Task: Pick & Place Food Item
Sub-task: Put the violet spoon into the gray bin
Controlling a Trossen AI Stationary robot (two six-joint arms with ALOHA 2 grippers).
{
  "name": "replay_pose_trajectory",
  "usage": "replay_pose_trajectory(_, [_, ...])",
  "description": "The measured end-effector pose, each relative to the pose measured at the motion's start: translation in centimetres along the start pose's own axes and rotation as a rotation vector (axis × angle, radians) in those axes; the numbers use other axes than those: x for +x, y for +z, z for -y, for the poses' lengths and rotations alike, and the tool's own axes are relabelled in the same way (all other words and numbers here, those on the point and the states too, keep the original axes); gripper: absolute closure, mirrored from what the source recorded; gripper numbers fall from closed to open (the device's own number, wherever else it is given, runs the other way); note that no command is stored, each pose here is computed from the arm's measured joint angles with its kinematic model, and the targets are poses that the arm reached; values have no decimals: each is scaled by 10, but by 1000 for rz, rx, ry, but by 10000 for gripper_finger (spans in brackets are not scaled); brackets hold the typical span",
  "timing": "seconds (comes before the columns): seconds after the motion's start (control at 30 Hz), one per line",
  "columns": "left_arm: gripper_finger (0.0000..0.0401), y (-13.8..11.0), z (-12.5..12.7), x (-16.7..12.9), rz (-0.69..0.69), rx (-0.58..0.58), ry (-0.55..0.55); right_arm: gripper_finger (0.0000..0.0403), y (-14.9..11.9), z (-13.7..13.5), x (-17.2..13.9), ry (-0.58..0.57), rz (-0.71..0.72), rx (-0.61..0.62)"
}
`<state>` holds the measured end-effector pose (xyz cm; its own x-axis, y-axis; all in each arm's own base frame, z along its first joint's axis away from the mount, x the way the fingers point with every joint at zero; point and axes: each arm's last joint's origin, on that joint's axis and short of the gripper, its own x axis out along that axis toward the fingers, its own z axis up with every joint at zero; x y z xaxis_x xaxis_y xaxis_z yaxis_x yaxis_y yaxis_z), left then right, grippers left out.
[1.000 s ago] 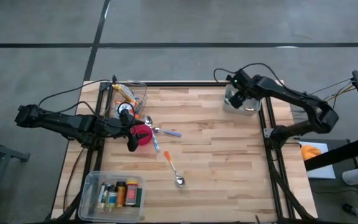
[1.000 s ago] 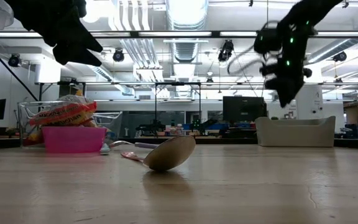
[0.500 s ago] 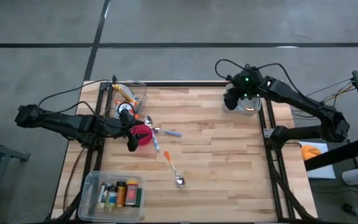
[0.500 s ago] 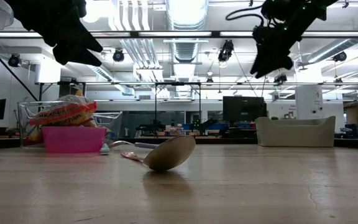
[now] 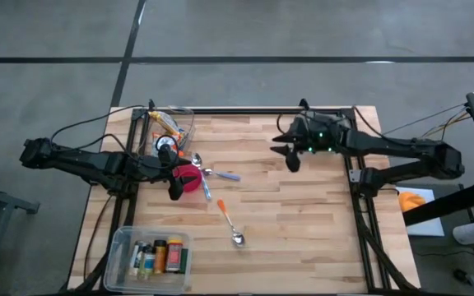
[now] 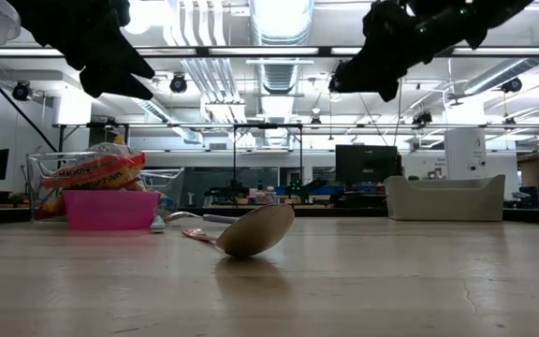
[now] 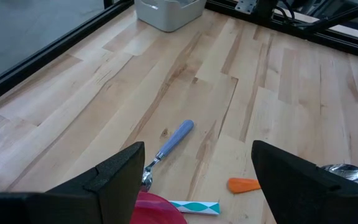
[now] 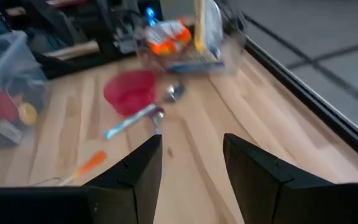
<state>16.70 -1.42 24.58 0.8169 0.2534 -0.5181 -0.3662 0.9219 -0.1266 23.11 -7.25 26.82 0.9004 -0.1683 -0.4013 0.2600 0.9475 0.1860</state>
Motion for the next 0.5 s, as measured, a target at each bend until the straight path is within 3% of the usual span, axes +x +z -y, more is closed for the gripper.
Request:
replay_pose_trajectory(0.27, [103, 0, 0, 0, 0, 0, 0, 234, -33, -15, 32, 66, 164, -86])
replay_pose_trajectory(0.5, [103, 0, 0, 0, 0, 0, 0, 234, -50, -30, 80, 120, 109, -91])
